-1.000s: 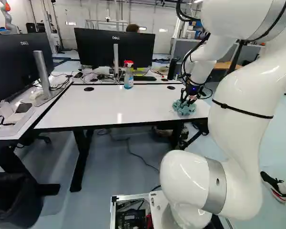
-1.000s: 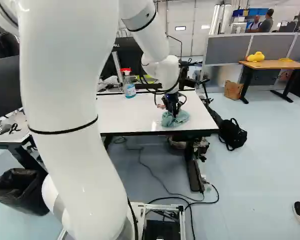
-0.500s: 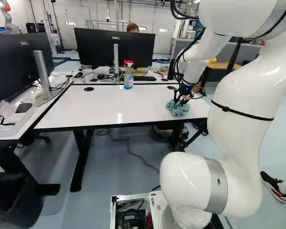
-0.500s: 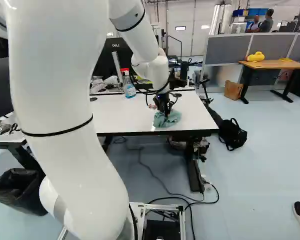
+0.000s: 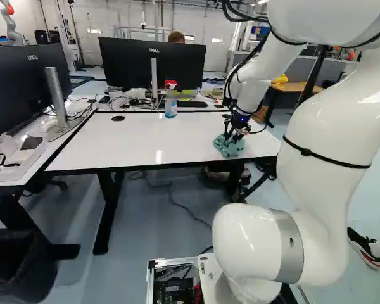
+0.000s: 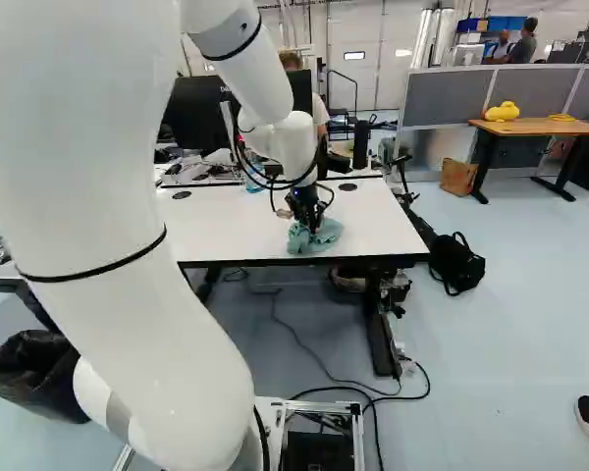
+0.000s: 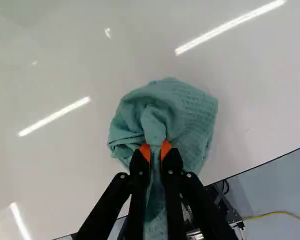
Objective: Clean the table with the green towel
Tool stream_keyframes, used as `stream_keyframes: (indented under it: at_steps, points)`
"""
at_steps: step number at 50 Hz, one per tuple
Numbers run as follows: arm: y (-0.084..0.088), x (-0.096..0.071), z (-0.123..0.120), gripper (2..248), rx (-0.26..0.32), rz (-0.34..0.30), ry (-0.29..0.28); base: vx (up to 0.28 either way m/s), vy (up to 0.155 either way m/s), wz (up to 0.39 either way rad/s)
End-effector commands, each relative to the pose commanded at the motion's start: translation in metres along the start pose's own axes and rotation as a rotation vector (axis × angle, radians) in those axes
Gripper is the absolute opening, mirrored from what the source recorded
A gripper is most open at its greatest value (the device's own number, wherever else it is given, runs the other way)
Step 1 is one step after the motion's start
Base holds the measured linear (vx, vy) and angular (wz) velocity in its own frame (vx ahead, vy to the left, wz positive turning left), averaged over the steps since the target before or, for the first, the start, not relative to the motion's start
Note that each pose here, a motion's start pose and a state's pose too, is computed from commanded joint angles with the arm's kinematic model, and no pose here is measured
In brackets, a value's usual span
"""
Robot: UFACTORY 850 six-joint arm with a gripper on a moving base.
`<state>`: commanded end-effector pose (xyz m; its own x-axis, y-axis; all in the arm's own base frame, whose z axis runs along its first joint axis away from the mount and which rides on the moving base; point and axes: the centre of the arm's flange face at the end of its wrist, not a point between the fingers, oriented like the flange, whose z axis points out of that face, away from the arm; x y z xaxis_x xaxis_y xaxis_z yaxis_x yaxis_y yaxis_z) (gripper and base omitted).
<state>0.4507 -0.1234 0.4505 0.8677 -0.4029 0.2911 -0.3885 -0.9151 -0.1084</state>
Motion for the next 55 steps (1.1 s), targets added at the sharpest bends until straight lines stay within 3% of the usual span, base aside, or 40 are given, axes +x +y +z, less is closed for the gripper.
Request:
stream_keyframes:
  at_steps: [11,20,55]
  points:
    - [0.007,-0.019,-0.006,42,-0.003,0.009,-0.004,0.000,0.000,0.000]
    - [0.020,-0.024,-0.009,42,-0.012,0.038,-0.002,0.000,0.000,0.000]
    - [0.079,0.005,-0.007,42,-0.049,0.161,0.018,0.000,0.000,0.000]
